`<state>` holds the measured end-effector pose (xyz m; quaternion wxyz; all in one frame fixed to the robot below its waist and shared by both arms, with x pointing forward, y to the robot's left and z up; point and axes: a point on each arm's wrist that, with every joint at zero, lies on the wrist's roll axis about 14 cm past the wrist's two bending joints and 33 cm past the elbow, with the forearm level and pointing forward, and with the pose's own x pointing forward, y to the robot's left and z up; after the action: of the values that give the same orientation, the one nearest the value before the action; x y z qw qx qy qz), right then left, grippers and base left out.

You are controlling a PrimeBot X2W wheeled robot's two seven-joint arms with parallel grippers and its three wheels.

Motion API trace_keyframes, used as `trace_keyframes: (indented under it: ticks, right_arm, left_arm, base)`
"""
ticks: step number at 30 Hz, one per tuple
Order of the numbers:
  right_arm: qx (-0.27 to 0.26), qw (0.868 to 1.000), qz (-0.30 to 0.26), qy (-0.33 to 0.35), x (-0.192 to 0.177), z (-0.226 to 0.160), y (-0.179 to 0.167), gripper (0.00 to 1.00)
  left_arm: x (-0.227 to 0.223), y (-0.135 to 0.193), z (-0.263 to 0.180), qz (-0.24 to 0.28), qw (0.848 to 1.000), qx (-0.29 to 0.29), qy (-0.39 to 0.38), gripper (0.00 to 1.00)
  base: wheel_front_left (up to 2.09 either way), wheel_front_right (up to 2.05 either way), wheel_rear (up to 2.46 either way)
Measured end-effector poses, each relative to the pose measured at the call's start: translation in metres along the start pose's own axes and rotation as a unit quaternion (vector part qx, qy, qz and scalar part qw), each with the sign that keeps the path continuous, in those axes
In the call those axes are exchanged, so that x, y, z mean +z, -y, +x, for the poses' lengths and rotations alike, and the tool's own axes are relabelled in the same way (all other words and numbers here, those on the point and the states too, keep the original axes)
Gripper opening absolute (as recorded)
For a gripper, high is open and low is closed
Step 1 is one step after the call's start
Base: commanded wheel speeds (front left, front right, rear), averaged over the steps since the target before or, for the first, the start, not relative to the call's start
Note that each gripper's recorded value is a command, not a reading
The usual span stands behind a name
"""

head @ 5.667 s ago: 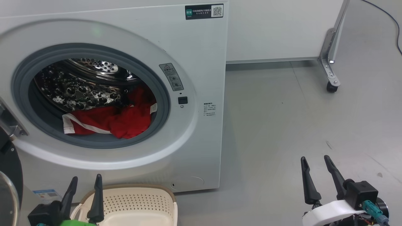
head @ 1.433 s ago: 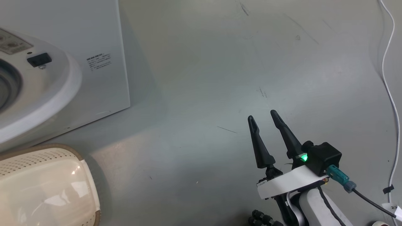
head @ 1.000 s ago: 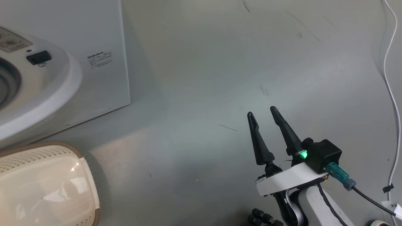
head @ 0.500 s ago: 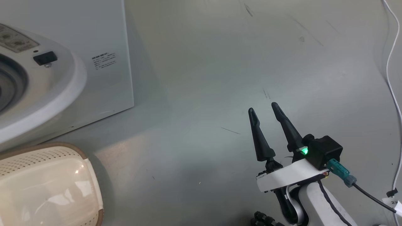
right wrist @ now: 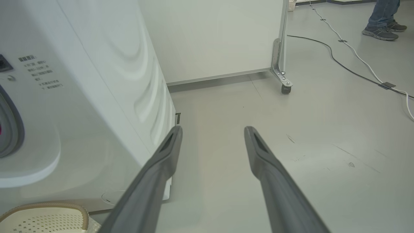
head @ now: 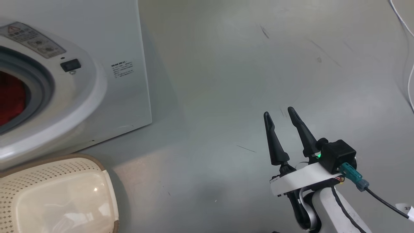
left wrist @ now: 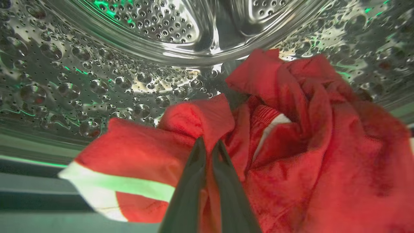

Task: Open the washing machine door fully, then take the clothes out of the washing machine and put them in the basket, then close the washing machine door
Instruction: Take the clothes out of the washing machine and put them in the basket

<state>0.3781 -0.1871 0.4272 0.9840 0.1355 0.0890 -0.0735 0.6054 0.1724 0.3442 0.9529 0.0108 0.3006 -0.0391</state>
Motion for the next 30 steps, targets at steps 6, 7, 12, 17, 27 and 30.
trace_keyframes:
  ticks: [6,7,12,17,27,30]
  right_arm:
    - [0.005,1.0,-0.007,0.018,0.011,-0.002,-0.001,1.0]
    - [0.006,1.0,-0.008,0.021,0.013,-0.003,-0.001,1.0]
    - [0.017,0.999,-0.007,0.026,0.016,-0.01,-0.005,1.0]
    - [0.039,0.999,-0.008,0.035,0.021,-0.017,-0.015,1.0]
    - [0.054,0.998,-0.008,0.04,0.021,-0.042,-0.016,1.0]
    - [0.06,0.997,-0.006,0.044,0.023,-0.047,-0.019,1.0]
  left_arm:
    - [0.014,0.006,-0.022,-0.013,0.999,-0.01,0.046,0.0]
    - [0.015,0.007,-0.026,-0.014,0.998,-0.013,0.052,0.0]
    - [0.015,0.01,-0.049,-0.023,0.997,-0.025,0.076,0.0]
    - [0.016,0.002,-0.074,-0.03,0.994,-0.02,0.104,0.0]
    - [0.009,-0.004,-0.125,-0.063,0.987,-0.017,0.147,0.0]
    - [0.007,-0.005,-0.139,-0.072,0.984,-0.017,0.163,0.0]
  base:
    - [0.0,0.0,0.0]
    - [0.0,0.0,0.0]
    - [0.0,0.0,0.0]
    - [0.0,0.0,0.0]
    - [0.0,0.0,0.0]
    - [0.0,0.0,0.0]
